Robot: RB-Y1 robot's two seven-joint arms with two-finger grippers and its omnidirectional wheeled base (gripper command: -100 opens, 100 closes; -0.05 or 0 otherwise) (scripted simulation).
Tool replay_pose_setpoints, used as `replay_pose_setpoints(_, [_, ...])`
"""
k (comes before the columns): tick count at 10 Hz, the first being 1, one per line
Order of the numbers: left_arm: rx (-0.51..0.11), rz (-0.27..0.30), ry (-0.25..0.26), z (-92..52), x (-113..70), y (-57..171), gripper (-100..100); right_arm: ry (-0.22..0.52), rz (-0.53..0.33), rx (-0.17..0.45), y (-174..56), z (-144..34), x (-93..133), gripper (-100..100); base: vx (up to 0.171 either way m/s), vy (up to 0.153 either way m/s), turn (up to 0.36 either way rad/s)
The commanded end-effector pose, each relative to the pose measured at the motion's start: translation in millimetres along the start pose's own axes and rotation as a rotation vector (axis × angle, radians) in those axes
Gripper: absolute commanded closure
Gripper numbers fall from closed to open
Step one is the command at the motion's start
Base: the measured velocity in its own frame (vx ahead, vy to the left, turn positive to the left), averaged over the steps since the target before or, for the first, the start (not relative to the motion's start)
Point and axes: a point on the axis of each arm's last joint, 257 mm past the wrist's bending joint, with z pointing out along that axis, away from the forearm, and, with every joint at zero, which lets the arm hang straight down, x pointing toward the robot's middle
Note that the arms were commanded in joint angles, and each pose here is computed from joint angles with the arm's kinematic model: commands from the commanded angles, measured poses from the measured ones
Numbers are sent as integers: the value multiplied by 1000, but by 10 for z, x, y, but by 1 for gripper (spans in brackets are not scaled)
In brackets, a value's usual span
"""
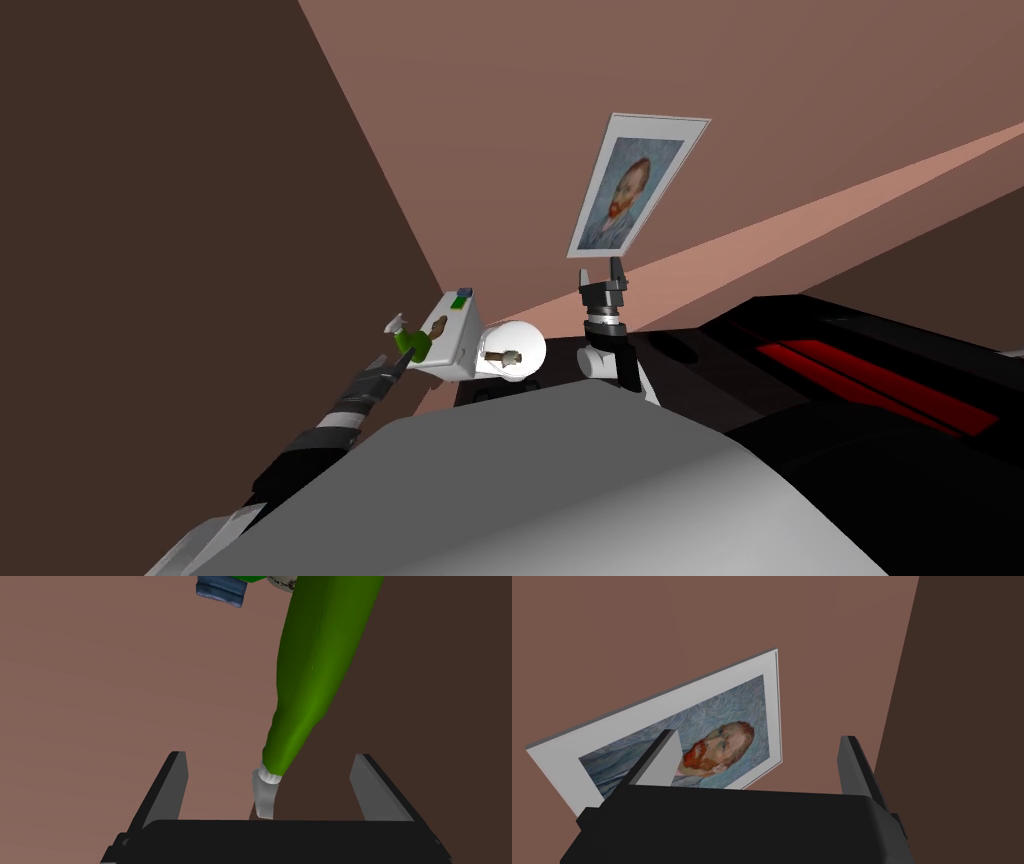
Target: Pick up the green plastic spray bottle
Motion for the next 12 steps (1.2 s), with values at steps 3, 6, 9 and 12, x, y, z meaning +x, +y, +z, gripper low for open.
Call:
replay_pose_setpoints(3, [13,137,82,-102,100,96,-100,0,0,0,0,0,0,0,84,18,-12])
replay_pose_setpoints(6, [17,175,105,-134,126,119,-100,0,0,0,0,0,0,0,17,6,-20])
replay_pose_setpoints(9, [38,134,118,27,306,129,-100,0,0,0,0,1,1,0,-104,9,-70])
replay_pose_setpoints(12, [17,143,107,190,330,315,-100,0,0,0,0,1,1,0,-46,-20,6])
